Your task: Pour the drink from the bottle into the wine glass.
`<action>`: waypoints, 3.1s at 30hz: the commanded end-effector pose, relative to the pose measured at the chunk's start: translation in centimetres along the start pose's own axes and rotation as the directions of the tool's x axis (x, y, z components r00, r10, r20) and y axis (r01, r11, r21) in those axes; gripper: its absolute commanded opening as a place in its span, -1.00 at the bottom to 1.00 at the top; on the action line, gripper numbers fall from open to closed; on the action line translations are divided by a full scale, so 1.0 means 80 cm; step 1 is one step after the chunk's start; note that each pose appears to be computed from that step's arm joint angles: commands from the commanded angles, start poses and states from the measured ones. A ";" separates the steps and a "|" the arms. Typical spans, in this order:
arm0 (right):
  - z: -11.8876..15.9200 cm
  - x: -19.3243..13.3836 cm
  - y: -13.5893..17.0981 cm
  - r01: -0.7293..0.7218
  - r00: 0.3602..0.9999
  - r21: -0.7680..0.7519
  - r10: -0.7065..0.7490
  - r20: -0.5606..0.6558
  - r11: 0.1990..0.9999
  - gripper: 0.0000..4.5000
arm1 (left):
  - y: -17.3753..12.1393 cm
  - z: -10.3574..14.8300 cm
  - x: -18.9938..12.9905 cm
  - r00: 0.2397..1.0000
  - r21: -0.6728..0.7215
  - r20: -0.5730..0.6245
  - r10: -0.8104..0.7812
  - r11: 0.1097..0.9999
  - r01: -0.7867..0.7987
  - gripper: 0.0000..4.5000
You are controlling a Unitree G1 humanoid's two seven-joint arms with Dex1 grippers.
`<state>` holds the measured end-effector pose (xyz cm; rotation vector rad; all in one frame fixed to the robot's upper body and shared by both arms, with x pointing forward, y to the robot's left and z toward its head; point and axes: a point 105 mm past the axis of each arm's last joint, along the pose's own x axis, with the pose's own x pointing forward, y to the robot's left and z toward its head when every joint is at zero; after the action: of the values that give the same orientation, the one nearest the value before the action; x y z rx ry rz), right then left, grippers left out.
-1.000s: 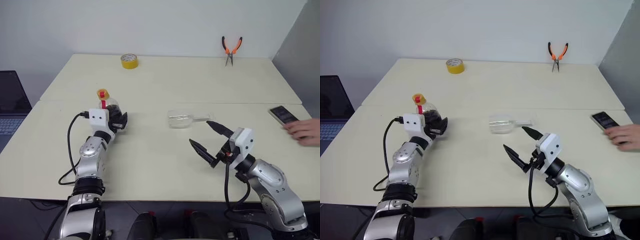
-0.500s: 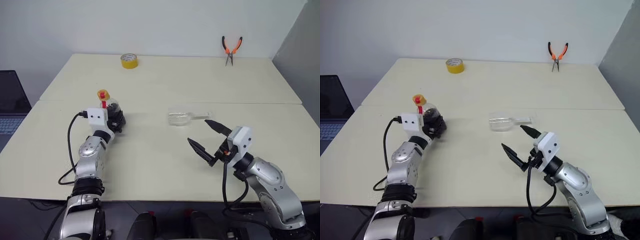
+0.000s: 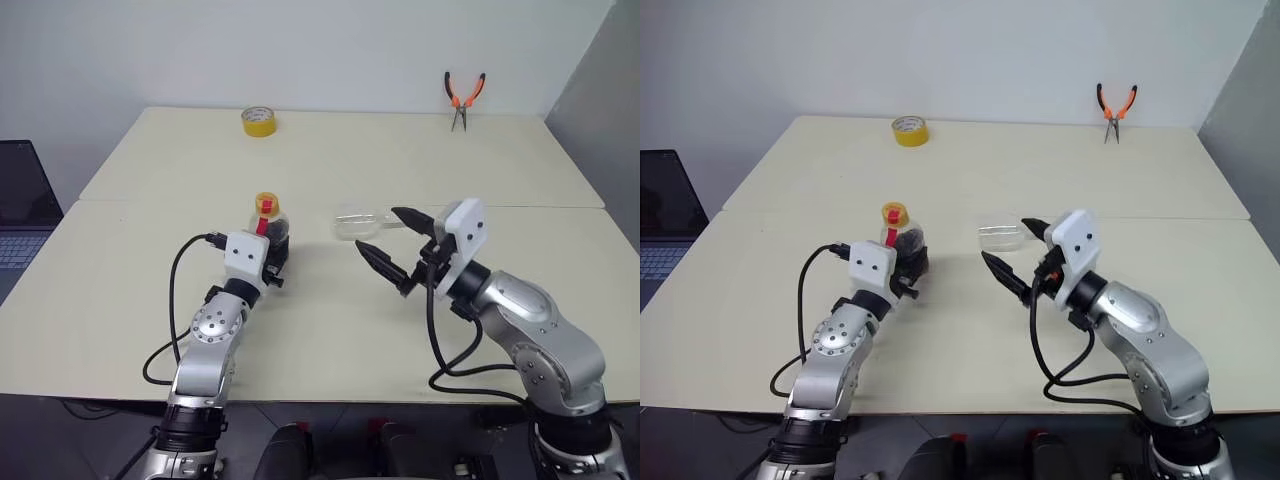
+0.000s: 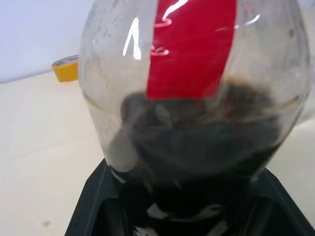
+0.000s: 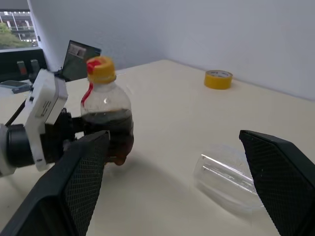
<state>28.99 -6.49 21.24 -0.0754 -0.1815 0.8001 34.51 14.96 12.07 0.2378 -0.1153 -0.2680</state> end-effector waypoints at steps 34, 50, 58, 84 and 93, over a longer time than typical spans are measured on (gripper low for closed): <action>0.015 0.082 0.056 -0.092 0.994 0.187 0.101 -0.035 0.978 1.00 | -0.031 0.025 0.000 0.991 0.260 0.103 -0.088 0.964 0.059 -0.19; 0.004 0.092 0.056 -0.081 0.993 0.186 0.095 -0.068 0.979 1.00 | -0.032 0.022 0.002 0.990 0.252 0.109 -0.087 0.966 0.057 -0.19; -0.003 0.091 0.052 -0.066 0.992 0.160 0.081 -0.091 0.985 0.07 | -0.031 0.023 0.002 0.991 0.250 0.112 -0.079 0.967 0.049 -0.19; -0.003 0.089 0.017 -0.376 0.924 -0.338 0.377 -0.065 0.863 -0.46 | -0.029 0.023 0.002 0.993 0.227 0.101 -0.069 0.973 0.044 -0.65; 0.001 0.084 0.021 -0.356 0.933 -0.231 0.360 -0.023 0.906 0.48 | -0.031 0.023 -0.001 0.992 0.212 0.103 -0.068 0.976 0.045 -0.66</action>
<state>32.66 -0.16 20.23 -0.3711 -0.2313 1.1733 33.81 12.37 10.70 0.4527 -0.1548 -0.3498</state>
